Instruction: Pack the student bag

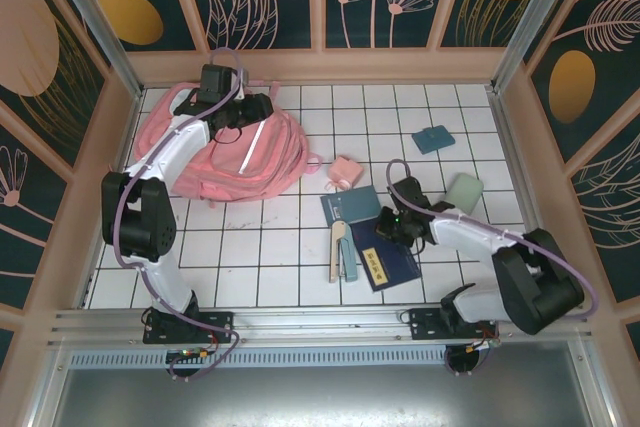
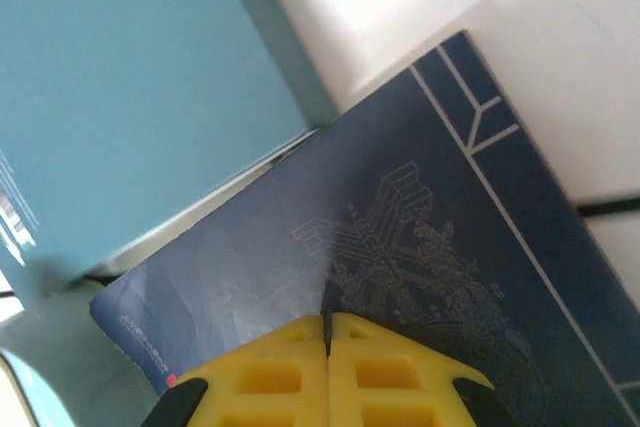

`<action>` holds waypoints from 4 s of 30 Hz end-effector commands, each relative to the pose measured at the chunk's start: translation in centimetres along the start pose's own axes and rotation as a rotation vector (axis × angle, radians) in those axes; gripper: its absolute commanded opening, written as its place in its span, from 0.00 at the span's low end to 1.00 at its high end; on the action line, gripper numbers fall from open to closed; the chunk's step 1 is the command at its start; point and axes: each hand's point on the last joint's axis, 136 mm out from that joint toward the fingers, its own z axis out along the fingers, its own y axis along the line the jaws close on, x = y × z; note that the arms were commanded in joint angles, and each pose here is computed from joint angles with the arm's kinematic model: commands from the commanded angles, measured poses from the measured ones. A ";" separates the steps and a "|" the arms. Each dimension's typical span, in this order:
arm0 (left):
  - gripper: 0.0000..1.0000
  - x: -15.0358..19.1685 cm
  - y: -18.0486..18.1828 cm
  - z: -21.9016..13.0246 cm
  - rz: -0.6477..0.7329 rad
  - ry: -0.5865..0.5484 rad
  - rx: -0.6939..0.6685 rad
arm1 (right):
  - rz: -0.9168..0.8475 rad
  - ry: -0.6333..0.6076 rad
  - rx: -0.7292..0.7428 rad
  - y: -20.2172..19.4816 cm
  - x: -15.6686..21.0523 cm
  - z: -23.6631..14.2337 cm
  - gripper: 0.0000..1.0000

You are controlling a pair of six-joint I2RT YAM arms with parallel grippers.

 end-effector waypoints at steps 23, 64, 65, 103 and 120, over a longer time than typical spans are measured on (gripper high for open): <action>0.48 6.1 -7.7 2.5 0.075 0.121 0.110 | -0.058 -0.192 -0.007 5.5 -18.3 3.7 0.07; 0.43 27.3 -11.0 13.6 -0.228 0.538 0.059 | 0.051 -0.088 -0.100 -1.9 -14.3 1.6 0.61; 0.43 27.4 -10.7 13.7 -0.230 0.540 0.052 | 0.055 -0.076 -0.119 -1.7 -13.6 1.5 0.61; 0.45 23.0 -8.2 9.0 -0.016 0.388 -0.148 | 0.002 -0.021 -0.288 -0.4 -10.3 -0.5 0.52; 0.35 29.5 -4.6 9.7 -0.026 0.591 -0.183 | -0.049 0.070 -0.227 1.2 -6.5 2.5 0.52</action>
